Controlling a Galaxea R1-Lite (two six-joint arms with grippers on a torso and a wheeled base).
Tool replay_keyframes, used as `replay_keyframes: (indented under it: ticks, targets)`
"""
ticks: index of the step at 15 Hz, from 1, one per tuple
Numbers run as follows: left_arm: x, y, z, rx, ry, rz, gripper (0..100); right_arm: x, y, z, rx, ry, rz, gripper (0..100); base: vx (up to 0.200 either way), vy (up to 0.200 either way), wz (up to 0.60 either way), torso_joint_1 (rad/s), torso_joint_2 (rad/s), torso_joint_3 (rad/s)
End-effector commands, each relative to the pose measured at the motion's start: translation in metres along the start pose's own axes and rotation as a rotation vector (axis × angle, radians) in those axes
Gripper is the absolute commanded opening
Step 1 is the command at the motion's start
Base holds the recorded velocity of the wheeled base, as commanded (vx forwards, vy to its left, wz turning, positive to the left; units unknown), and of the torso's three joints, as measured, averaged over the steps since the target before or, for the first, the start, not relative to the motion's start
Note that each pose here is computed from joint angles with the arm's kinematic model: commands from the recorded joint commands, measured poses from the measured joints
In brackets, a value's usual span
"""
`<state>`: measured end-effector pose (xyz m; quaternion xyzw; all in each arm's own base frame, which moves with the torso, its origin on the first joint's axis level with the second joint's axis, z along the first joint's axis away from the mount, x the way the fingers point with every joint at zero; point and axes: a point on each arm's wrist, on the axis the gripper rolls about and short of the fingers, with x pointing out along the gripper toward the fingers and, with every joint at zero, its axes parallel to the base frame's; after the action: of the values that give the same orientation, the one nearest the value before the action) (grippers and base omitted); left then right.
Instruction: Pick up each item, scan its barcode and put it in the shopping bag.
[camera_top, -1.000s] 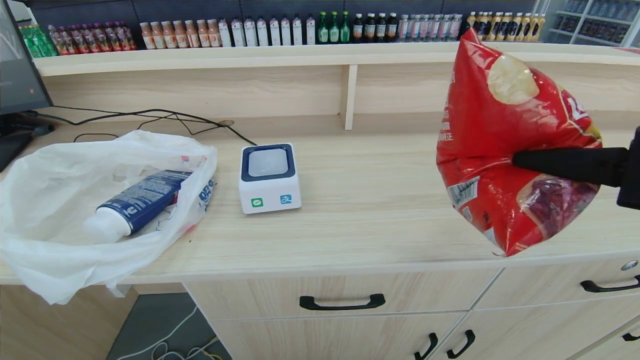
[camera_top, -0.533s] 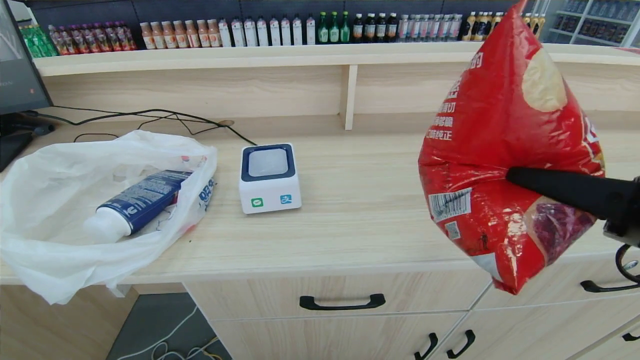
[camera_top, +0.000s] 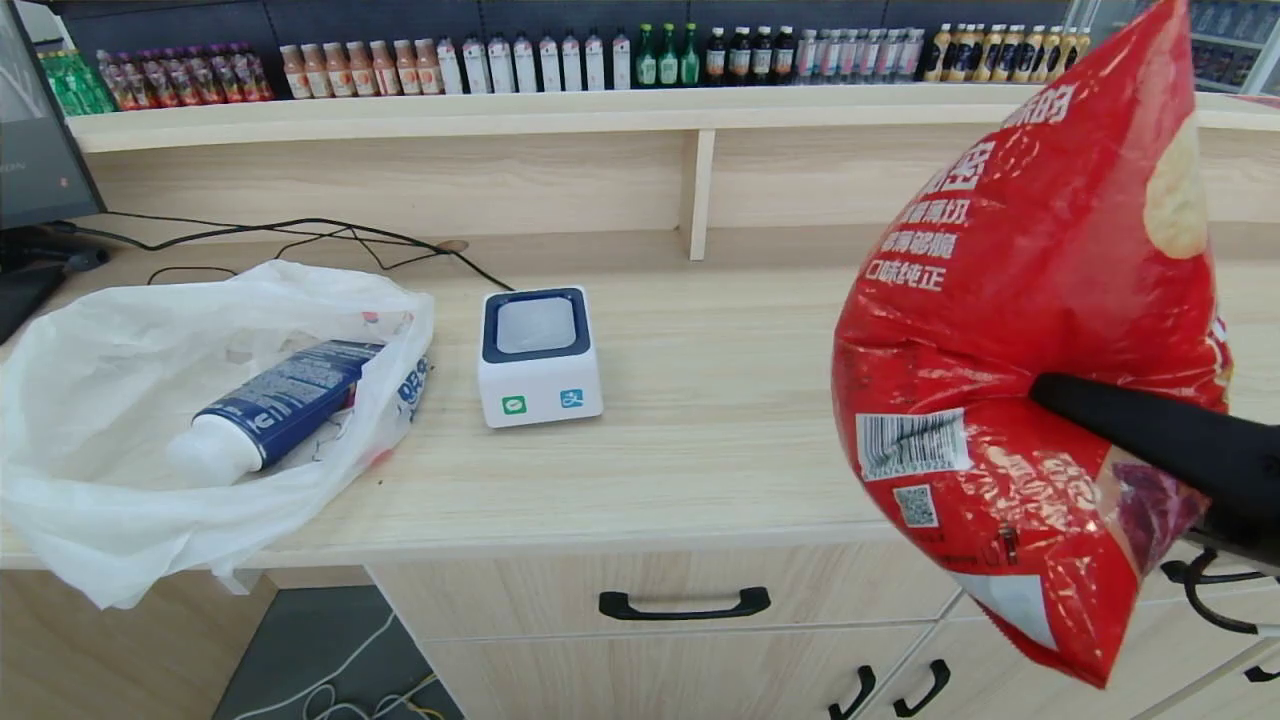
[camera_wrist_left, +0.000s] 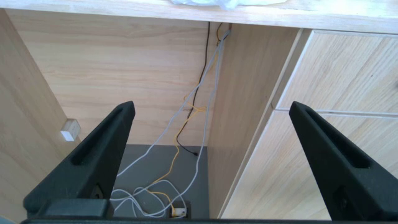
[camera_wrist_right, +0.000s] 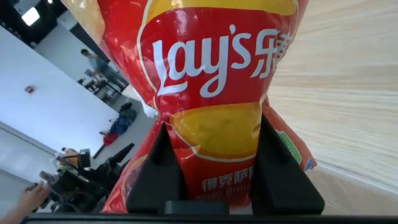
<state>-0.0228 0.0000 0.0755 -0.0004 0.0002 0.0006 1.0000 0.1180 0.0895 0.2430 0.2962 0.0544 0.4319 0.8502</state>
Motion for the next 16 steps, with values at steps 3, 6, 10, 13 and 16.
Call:
replay_keyframes:
  ticks: [3,6,10,13,16]
  targets:
    - [0.000,0.000,0.000,-0.001,0.000,-0.001,100,0.020,-0.010,-0.004,0.103,-0.041,0.037,0,0.000,0.000,0.00,0.000,0.00,0.000]
    - [0.000,0.000,0.000,-0.001,0.000,0.000,100,0.018,-0.003,-0.012,0.146,-0.035,0.108,0,0.000,0.000,0.00,0.000,0.00,0.000]
    - [0.000,0.000,0.000,-0.001,0.000,0.000,100,0.011,0.005,-0.024,0.242,-0.027,0.209,0,0.000,0.000,0.00,0.000,0.00,0.000]
    - [0.000,0.000,0.000,-0.001,0.000,0.000,100,0.012,0.007,-0.021,0.281,-0.040,0.228,0,0.000,0.000,0.00,0.000,0.00,0.000]
    - [0.000,0.000,0.000,-0.001,0.000,0.000,100,0.014,0.007,-0.020,0.332,-0.047,0.245,0,0.000,0.000,0.00,0.000,0.00,0.000]
